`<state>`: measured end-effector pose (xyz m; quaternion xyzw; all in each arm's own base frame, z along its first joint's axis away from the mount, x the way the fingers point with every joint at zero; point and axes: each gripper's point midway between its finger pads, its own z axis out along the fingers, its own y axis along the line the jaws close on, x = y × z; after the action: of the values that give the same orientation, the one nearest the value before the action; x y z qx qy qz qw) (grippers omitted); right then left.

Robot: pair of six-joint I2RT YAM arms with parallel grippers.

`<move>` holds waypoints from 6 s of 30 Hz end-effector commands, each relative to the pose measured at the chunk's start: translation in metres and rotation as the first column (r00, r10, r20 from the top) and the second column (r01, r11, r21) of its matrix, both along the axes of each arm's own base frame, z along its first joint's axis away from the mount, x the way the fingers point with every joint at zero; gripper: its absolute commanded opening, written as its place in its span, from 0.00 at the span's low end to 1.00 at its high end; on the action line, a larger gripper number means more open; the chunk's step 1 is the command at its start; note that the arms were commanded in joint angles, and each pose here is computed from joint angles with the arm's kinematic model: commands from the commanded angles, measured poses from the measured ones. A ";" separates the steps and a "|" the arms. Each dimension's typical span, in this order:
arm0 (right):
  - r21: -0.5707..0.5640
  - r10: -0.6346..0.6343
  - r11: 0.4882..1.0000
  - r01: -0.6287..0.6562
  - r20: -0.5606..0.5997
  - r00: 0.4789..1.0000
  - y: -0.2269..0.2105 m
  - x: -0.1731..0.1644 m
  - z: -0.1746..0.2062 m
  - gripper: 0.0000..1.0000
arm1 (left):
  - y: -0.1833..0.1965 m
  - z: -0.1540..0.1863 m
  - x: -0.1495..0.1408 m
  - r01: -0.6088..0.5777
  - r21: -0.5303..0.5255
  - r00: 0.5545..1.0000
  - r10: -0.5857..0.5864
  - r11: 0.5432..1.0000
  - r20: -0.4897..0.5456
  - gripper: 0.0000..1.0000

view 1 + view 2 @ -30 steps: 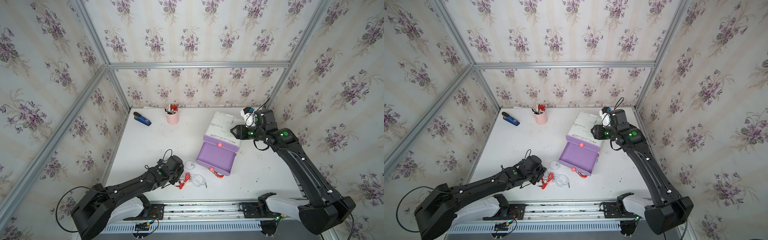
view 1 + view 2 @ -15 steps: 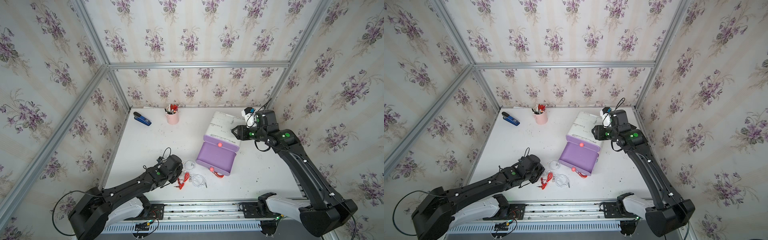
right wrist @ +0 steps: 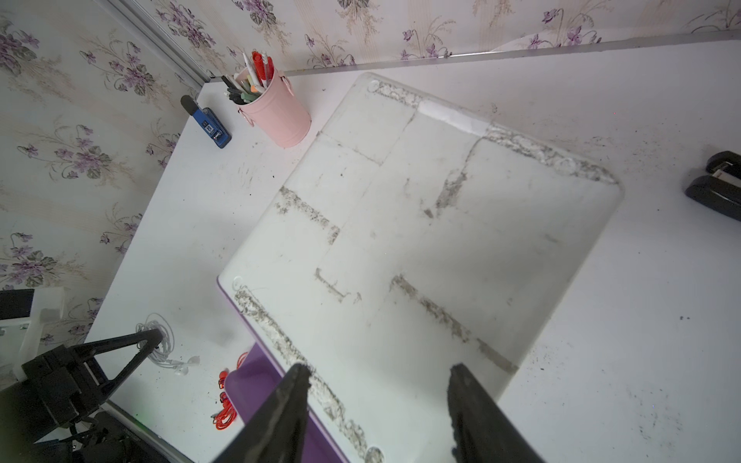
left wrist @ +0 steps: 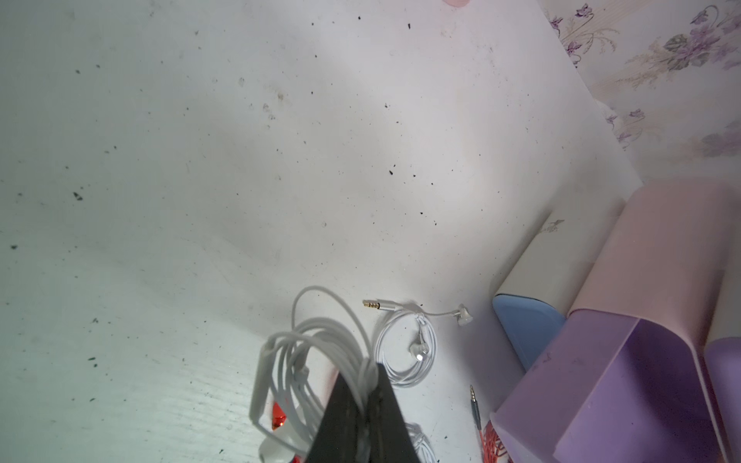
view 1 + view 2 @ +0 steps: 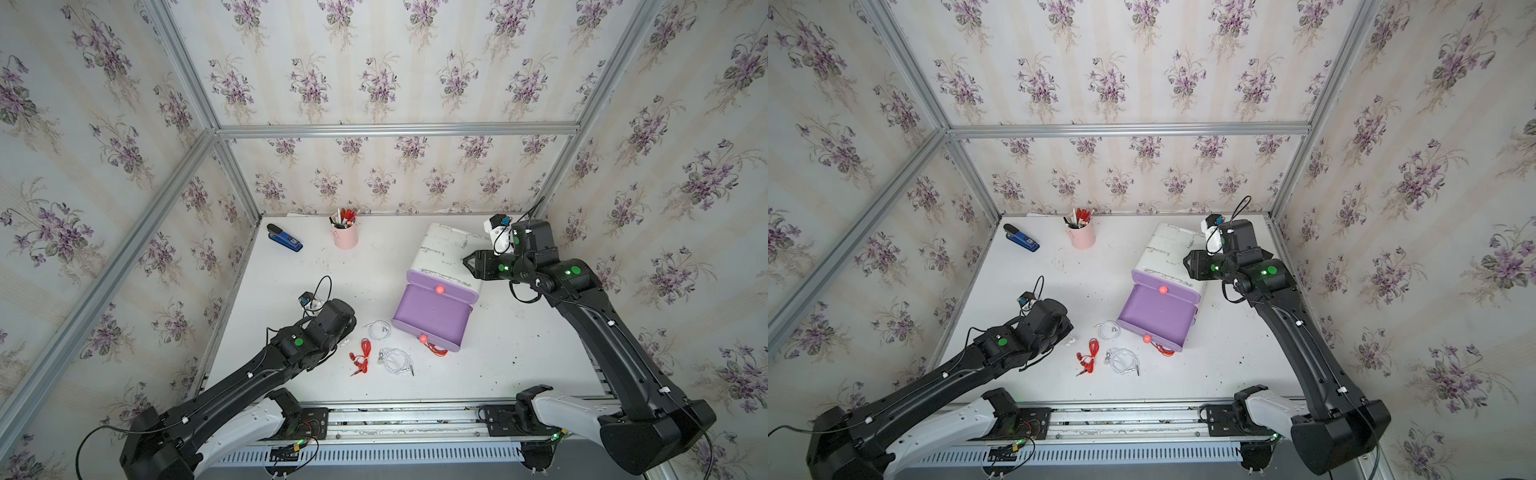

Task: Place the wired earphones into the drawer by color
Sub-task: Pick up the wired earphones from the center of the board, then place the wired earphones in the drawer.

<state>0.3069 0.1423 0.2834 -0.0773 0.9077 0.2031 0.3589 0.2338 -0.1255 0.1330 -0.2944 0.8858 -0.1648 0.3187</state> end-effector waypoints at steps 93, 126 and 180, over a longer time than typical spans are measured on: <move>0.026 0.275 0.957 -0.289 0.236 0.932 0.179 -0.106 -0.033 0.00 | -0.147 0.141 -0.005 0.595 -0.416 0.803 -0.516 0.687 0.298 0.51; -0.236 0.235 0.948 -0.215 0.062 0.970 0.070 -0.107 -0.106 0.00 | -0.085 0.105 -0.021 0.475 -0.319 0.879 -0.430 0.820 0.205 0.80; -0.091 0.109 0.989 -0.114 -0.055 0.993 0.044 -0.094 -0.107 0.46 | -0.068 0.026 -0.028 0.419 -0.270 0.903 -0.428 0.867 0.030 0.80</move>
<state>0.2141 0.1923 0.1696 -0.1484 0.9177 0.1883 0.3169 0.2054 -0.1956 0.1617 -0.1470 0.8974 -0.3574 0.2131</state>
